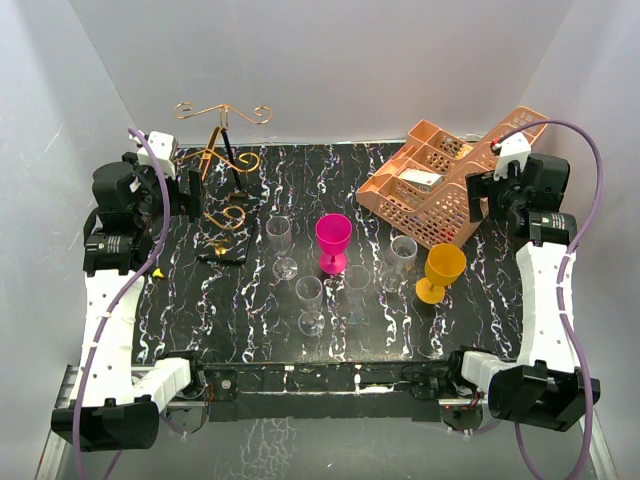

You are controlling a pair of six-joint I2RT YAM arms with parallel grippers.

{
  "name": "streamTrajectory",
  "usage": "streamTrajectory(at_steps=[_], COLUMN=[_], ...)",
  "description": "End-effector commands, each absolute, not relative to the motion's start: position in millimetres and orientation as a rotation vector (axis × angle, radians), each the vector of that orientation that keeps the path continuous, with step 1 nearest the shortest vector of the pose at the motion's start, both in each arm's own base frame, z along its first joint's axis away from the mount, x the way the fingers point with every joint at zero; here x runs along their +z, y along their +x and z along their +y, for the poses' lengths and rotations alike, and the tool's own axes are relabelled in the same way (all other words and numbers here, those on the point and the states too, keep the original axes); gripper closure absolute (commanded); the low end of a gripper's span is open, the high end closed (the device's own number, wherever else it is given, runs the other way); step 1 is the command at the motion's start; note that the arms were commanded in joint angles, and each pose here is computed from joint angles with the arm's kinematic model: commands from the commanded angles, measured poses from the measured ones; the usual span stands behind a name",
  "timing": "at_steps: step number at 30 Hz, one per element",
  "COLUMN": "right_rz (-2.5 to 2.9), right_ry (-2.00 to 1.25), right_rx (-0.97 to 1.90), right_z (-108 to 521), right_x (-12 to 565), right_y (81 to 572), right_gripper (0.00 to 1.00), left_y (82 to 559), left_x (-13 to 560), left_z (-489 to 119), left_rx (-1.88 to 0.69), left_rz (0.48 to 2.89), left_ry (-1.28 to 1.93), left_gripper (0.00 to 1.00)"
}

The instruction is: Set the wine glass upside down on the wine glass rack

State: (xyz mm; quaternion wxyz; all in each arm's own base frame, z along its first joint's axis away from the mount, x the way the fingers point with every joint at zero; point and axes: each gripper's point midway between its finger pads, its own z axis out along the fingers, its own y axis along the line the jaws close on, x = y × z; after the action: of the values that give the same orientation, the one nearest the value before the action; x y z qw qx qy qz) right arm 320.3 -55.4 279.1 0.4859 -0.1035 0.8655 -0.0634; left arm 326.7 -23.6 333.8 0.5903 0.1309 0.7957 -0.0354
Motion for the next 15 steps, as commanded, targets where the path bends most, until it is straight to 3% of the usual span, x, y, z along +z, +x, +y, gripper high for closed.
streamTrajectory(at_steps=[1, 15], right_rz=[1.972, 1.967], right_ry=[-0.106, 0.116], right_rx=[-0.353, -0.781], right_z=[-88.5, -159.8], right_x=[324.9, 339.0], right_y=[330.9, 318.5], right_gripper=[0.12, 0.18], left_y=[324.2, 327.0], left_x=[337.8, 329.3], left_z=[-24.9, -22.5], left_rx=[-0.083, -0.074], left_rz=[1.829, 1.840], left_ry=[0.323, 0.314], left_gripper=[0.03, 0.03])
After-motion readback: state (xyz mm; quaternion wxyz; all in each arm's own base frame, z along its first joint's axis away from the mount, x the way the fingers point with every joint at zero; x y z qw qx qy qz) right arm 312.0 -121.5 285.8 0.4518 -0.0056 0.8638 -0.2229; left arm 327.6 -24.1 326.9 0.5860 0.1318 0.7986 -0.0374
